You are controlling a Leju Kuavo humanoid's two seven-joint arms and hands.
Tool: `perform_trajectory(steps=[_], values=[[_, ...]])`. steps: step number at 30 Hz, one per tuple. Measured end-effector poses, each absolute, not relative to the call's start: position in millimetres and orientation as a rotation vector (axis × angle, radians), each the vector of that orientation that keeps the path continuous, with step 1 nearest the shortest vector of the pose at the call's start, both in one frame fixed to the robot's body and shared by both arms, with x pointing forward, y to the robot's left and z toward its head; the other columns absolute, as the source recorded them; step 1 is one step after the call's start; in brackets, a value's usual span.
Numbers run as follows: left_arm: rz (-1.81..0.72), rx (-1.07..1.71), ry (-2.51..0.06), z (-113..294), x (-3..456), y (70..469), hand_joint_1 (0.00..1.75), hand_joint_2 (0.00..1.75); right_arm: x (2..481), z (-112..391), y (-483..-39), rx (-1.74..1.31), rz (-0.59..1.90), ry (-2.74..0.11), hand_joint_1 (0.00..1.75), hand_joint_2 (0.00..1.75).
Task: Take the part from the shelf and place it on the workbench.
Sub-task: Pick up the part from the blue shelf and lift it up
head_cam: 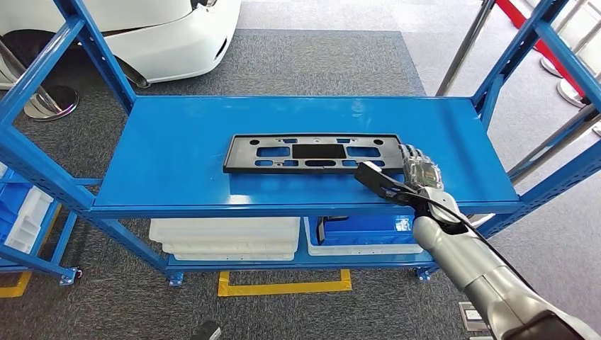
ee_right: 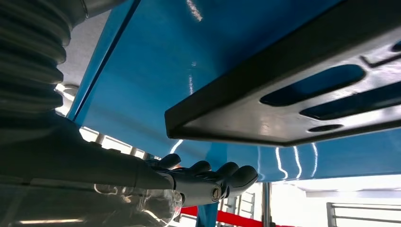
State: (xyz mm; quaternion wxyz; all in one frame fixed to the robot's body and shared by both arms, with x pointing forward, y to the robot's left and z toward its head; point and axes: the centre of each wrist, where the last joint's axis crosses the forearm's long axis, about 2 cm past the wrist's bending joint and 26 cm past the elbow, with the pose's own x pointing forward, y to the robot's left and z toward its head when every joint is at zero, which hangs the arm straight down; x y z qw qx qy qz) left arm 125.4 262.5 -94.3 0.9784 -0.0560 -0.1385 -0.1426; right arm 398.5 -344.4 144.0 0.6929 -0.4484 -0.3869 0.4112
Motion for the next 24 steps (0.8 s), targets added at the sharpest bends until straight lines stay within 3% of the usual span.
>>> perform_trajectory(steps=[24], values=[[-0.288, -0.108, -0.286, -94.2, 125.6, 262.2, 0.0, 0.0, 413.7, 149.5, -365.0, -1.124, 0.917, -0.823, 0.0, 1.75]])
